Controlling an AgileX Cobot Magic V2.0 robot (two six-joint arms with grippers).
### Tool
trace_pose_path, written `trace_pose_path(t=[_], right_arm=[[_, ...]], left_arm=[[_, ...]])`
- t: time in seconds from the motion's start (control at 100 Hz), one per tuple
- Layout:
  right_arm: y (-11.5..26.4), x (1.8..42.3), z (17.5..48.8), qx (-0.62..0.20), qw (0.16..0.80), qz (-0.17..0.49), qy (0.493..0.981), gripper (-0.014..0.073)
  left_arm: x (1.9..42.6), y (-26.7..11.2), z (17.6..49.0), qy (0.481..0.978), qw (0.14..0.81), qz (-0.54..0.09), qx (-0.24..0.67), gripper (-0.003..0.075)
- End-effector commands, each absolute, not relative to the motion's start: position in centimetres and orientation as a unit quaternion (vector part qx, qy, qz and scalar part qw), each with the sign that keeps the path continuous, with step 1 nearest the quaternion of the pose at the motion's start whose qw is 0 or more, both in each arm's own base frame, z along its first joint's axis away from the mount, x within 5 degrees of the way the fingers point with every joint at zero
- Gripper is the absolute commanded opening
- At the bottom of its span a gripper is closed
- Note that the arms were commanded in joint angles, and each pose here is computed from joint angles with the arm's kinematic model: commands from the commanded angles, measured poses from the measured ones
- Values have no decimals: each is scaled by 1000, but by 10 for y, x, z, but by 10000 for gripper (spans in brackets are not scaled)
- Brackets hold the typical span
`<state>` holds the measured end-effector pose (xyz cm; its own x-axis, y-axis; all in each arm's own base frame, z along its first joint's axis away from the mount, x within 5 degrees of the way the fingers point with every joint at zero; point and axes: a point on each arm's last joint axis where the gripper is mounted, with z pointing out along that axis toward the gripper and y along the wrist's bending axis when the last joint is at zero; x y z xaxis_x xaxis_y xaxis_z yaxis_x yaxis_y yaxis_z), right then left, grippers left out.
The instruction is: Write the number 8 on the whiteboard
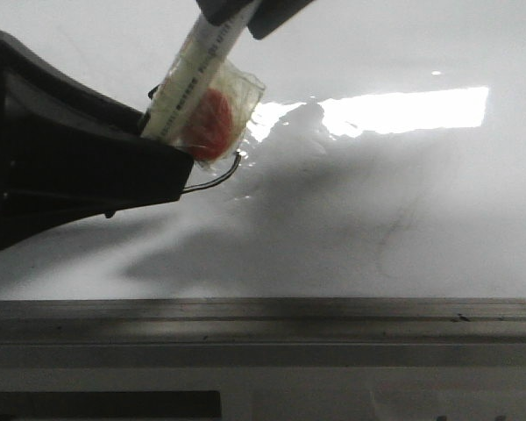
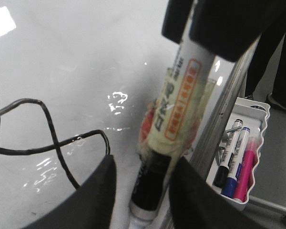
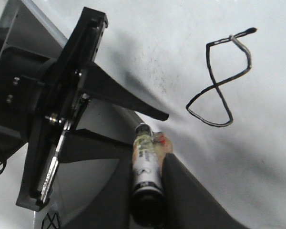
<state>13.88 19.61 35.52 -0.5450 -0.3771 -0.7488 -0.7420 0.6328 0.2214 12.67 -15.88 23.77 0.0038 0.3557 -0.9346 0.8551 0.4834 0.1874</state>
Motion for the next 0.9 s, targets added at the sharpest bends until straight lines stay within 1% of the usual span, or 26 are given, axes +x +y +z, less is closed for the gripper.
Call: trace_pose_path(t=[0.0,0.04,0.16,0.2,0.23,0.27,0.28,0.3,0.35,0.4,0.42,0.47,0.55,0.59,0.68,0.8,0.89], right_arm=[[196,138,371,-326,374,291,818,-62],[196,138,371,-327,372,290,819,-62],[195,138,370,-331,369,287,820,-58],[195,138,370,-331,369,286,820,-32],[195,137,370,-332,367,286,821,0],[195,137,370,-332,367,285,821,71],[195,137,370,-332,367,285,821,99],[195,137,370,-332,367,285,821,130],[195,137,370,-332,367,285,821,261],[195,138,370,-332,368,286,820,360],[195,138,370,-332,368,285,820,393],[194,138,370,-333,369,281,821,435],[194,138,369,-335,364,277,824,437],[193,138,368,-336,362,276,825,437],[193,138,368,-336,361,275,825,437],[193,138,368,-336,361,275,825,437],[193,138,368,-337,359,274,826,437]], left_arm=[[128,-165,256,635,580,-260,439,38],[127,-165,256,634,581,-261,439,-21],[127,-165,256,634,581,-261,439,-20],[127,-165,256,634,581,-261,439,-20],[127,-165,256,634,581,-261,439,-20],[127,-165,256,634,581,-261,439,-20],[127,-165,256,634,581,-261,439,-20],[127,-165,256,634,581,-261,439,-20],[128,-165,256,636,579,-262,437,-20],[127,-164,257,640,577,-267,430,-20],[127,-164,257,645,575,-272,423,-20],[128,-161,258,669,566,-288,386,-20],[130,-151,258,733,532,-313,287,-20],[131,-146,258,754,519,-314,254,-20],[132,-137,260,783,497,-331,177,-20],[136,-126,254,825,446,-339,78,-21],[140,-121,253,830,443,-335,52,-21]])
